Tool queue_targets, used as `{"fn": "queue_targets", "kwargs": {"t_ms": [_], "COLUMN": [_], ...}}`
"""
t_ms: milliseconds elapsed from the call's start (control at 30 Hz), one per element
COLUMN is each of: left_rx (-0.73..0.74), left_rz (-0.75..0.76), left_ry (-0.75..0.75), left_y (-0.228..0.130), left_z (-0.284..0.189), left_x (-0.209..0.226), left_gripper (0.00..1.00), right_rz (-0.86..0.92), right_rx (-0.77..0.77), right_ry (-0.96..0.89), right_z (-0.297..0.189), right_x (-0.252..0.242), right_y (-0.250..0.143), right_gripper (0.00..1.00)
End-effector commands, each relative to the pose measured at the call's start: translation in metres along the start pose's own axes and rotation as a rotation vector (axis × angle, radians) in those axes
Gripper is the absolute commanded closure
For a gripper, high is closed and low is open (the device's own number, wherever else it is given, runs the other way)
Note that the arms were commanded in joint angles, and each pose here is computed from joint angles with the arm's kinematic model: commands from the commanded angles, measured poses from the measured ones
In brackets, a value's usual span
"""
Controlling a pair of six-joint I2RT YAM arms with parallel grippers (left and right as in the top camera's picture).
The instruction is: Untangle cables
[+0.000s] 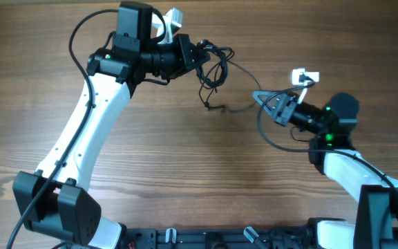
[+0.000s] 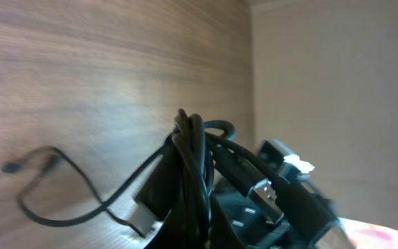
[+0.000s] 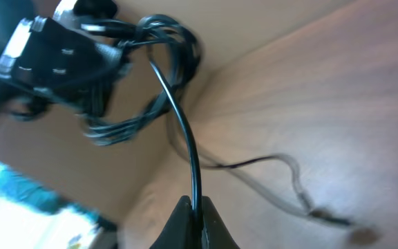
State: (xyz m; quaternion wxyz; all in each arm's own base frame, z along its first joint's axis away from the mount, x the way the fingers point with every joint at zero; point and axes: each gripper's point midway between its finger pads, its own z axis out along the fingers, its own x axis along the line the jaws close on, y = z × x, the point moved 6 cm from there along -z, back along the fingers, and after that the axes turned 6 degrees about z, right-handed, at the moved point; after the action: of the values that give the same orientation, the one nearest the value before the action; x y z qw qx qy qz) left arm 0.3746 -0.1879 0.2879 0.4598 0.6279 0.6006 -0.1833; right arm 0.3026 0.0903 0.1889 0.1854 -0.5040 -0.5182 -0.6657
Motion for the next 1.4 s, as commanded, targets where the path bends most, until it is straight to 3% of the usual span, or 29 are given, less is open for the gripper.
{"fn": "queue_targets", "kwargs": {"t_ms": [0, 167, 367, 667, 767, 1133, 1267, 1367], "left_rx": [-0.054, 0.001, 0.070, 0.093, 0.092, 0.049, 0.058, 0.055], "left_rz": [0.138, 0.248, 0.328, 0.291, 0.291, 0.241, 0.237, 0.237], "left_ry": [0.096, 0.090, 0.079, 0.063, 0.063, 0.035, 0.040, 0.056], "left_y": [0.007, -0.015, -0.049, -0.060, -0.060, -0.053, -0.054, -0.055], "left_z": [0.001, 0.024, 0.052, 0.059, 0.059, 0.060, 0.062, 0.063], "left_x": [0.008, -0.015, -0.046, -0.056, -0.056, -0.063, -0.061, -0.059], "left_gripper": [0.96, 0.96, 0.96, 0.96, 0.96, 0.96, 0.96, 0.96], "right_rz": [0.262, 0.309, 0.190, 0.154, 0.245, 0.279, 0.271, 0.263], "right_rx": [0.107, -0.085, -0.326, -0.399, -0.440, -0.368, -0.509, -0.529], "right_ry": [0.078, 0.118, 0.123, 0.112, 0.122, 0.098, 0.161, 0.168], "right_z": [-0.016, -0.017, -0.015, -0.008, -0.010, 0.018, 0.010, 0.008], "right_x": [0.008, 0.027, 0.034, 0.036, 0.034, 0.034, 0.047, 0.048], "right_y": [-0.002, 0.029, 0.053, 0.056, 0.061, 0.040, 0.057, 0.060], "right_gripper": [0.96, 0.96, 0.96, 0.96, 0.96, 0.96, 0.96, 0.96]}}
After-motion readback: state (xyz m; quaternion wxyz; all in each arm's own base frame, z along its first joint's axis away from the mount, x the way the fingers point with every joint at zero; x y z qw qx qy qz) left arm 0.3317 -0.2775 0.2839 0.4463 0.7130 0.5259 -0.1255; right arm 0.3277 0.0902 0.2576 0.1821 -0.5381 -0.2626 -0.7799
